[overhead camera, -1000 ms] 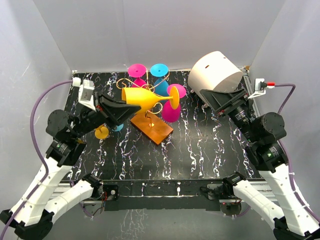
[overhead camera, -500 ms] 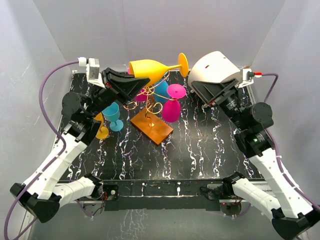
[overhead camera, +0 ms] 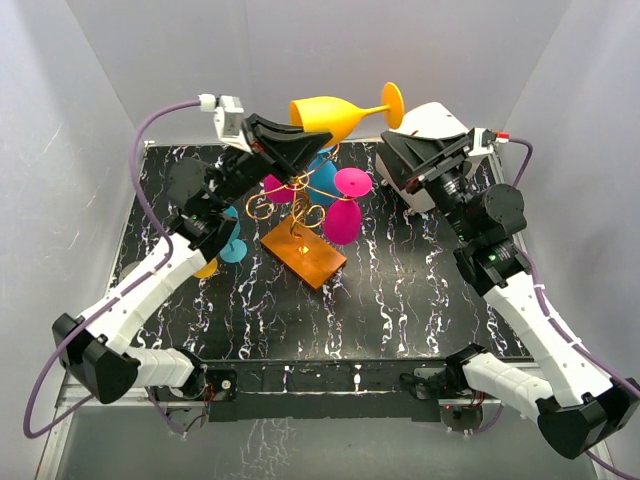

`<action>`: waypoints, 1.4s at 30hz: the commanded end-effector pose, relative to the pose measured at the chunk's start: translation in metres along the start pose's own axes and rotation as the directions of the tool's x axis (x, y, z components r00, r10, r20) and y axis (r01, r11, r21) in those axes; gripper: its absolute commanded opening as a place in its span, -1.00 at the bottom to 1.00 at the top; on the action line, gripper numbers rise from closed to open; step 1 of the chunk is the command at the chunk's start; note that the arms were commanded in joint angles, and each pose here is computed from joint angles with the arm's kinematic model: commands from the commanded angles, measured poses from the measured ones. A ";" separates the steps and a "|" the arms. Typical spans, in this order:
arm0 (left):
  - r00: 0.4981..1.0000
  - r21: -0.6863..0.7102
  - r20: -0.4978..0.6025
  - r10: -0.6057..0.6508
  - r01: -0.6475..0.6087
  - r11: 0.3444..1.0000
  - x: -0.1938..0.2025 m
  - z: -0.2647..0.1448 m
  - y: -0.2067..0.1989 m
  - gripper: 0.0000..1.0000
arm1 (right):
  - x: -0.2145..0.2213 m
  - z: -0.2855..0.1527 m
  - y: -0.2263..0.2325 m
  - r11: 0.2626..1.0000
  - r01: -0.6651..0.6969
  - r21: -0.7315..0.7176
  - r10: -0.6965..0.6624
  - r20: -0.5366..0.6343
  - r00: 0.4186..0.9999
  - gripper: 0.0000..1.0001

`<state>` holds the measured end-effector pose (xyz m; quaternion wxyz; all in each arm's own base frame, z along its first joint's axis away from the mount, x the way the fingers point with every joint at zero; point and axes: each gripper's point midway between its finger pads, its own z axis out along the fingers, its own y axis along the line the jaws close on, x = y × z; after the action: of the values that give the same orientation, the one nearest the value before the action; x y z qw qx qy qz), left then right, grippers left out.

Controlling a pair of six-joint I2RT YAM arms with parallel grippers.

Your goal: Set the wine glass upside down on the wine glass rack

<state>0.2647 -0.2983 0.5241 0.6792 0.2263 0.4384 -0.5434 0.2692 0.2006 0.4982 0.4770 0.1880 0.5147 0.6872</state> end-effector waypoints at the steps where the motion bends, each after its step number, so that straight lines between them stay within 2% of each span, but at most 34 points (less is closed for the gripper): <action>1: 0.985 0.070 0.086 0.148 -0.154 0.986 -0.022 0.023 -0.030 -1.00 | -0.022 0.008 0.041 0.994 -0.082 -0.071 0.089 0.095 0.992 -0.01; 6: 0.979 0.095 0.057 0.195 -0.200 0.975 -0.006 0.035 -0.043 -1.00 | -0.035 0.010 0.018 0.984 -0.169 0.046 0.158 0.187 0.970 -0.06; 11: 0.981 0.104 0.048 0.190 -0.194 0.975 -0.002 0.034 -0.047 -1.00 | -0.045 0.007 0.012 0.978 -0.194 0.073 0.171 0.245 0.954 -0.13; 17: 0.983 0.115 0.040 0.179 -0.183 0.976 0.001 0.033 -0.050 -1.00 | -0.049 0.012 0.018 0.980 -0.187 0.062 0.165 0.258 0.952 -0.20; 28: 0.989 0.150 0.019 0.150 -0.151 0.977 0.007 0.027 -0.060 -1.00 | -0.051 0.018 0.022 0.980 -0.198 0.038 0.181 0.263 0.948 -0.44; 42: 0.994 0.153 -0.003 0.105 -0.104 0.983 0.014 0.013 -0.065 -1.00 | -0.054 0.017 0.029 0.983 -0.182 -0.004 0.177 0.268 0.947 -1.00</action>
<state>0.2366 -0.3508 0.5068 0.6802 0.2979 0.4240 -0.5185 0.3071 0.1789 0.5003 0.4438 0.3483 0.4927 0.6626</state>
